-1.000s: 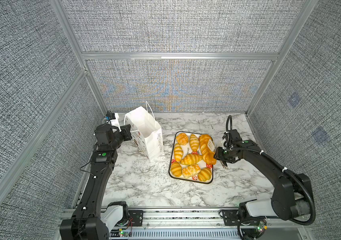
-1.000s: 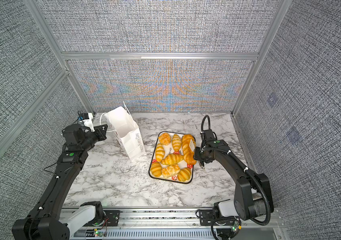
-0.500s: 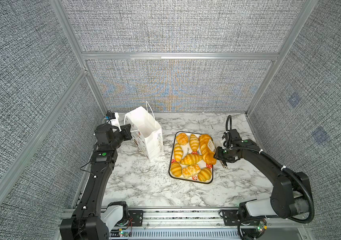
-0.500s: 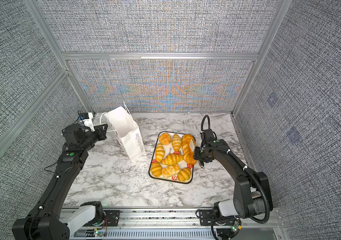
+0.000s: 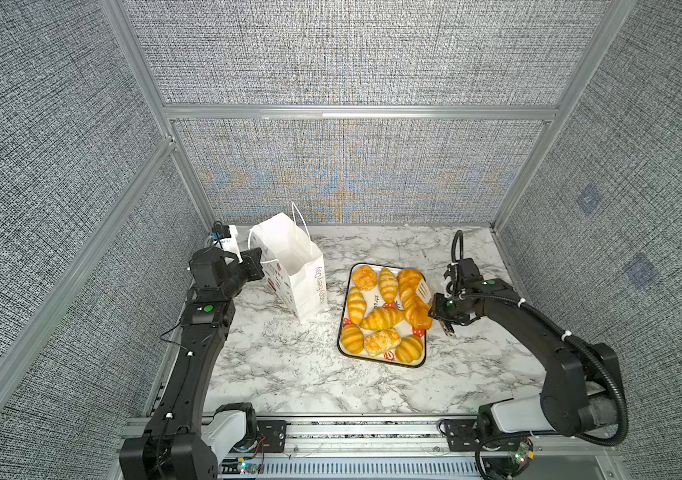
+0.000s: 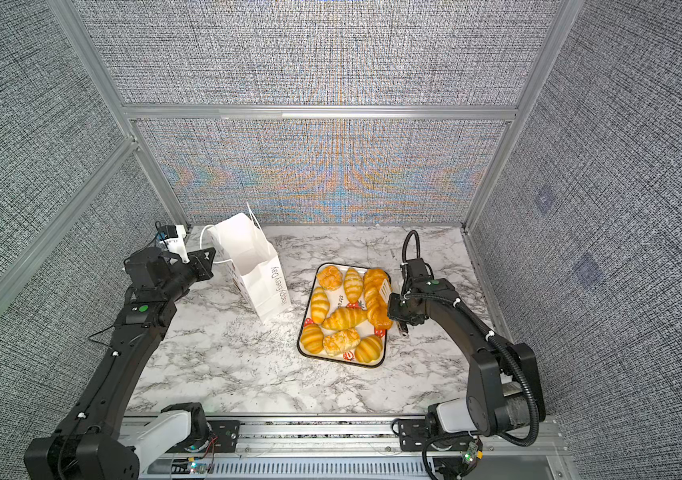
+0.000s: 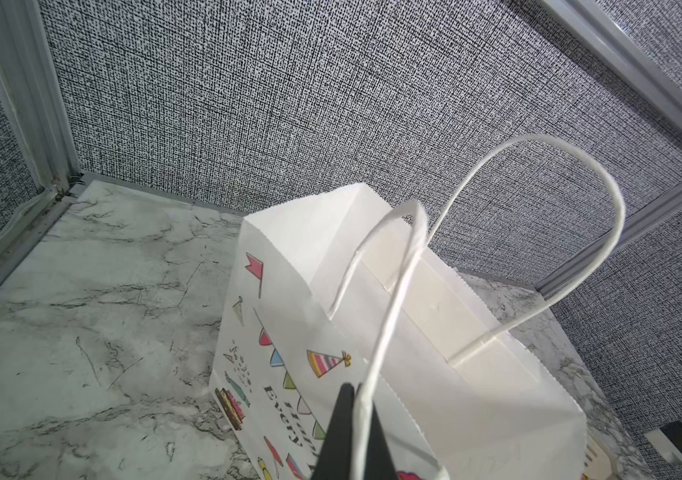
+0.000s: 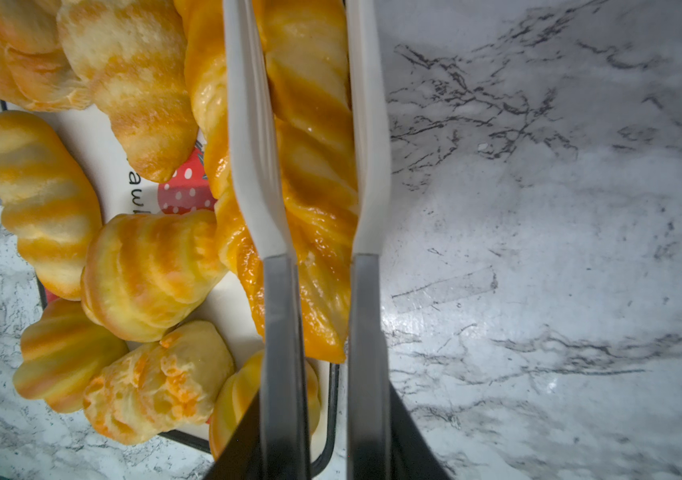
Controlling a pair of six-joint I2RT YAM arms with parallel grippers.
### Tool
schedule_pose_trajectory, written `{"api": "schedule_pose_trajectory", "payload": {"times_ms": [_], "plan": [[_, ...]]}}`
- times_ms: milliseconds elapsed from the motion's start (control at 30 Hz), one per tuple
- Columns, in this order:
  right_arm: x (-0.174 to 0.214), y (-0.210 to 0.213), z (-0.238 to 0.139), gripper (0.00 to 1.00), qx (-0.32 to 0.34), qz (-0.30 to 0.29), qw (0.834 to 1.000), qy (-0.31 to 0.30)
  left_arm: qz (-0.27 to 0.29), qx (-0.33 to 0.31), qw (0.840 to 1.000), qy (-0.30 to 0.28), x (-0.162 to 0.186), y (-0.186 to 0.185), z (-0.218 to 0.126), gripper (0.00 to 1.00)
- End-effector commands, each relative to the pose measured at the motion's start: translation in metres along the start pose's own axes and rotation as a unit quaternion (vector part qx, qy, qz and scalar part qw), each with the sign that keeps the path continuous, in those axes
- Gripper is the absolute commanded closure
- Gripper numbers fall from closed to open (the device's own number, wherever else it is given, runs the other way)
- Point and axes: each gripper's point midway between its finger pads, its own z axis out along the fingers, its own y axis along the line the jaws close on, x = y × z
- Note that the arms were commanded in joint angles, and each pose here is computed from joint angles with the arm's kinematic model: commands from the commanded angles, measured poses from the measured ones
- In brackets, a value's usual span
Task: Place the fake bread into the paper bag
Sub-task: 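Lower the tongs around the long twisted bread and close them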
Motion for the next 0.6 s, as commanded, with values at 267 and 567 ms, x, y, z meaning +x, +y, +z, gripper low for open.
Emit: {"api": "schedule_pose_trajectory", "payload": {"times_ms": [267,567], "plan": [[-0.006,0.007,-0.016,0.70,-0.015,-0.010,0.999,-0.027,0.001,0.005,1.000,-0.007,-0.003,-0.002,0.000,1.00],[-0.012,0.013,-0.031,0.73,-0.029,-0.016,0.998,-0.052,0.001,0.005,1.000,-0.006,-0.002,-0.001,0.000,1.00]]}}
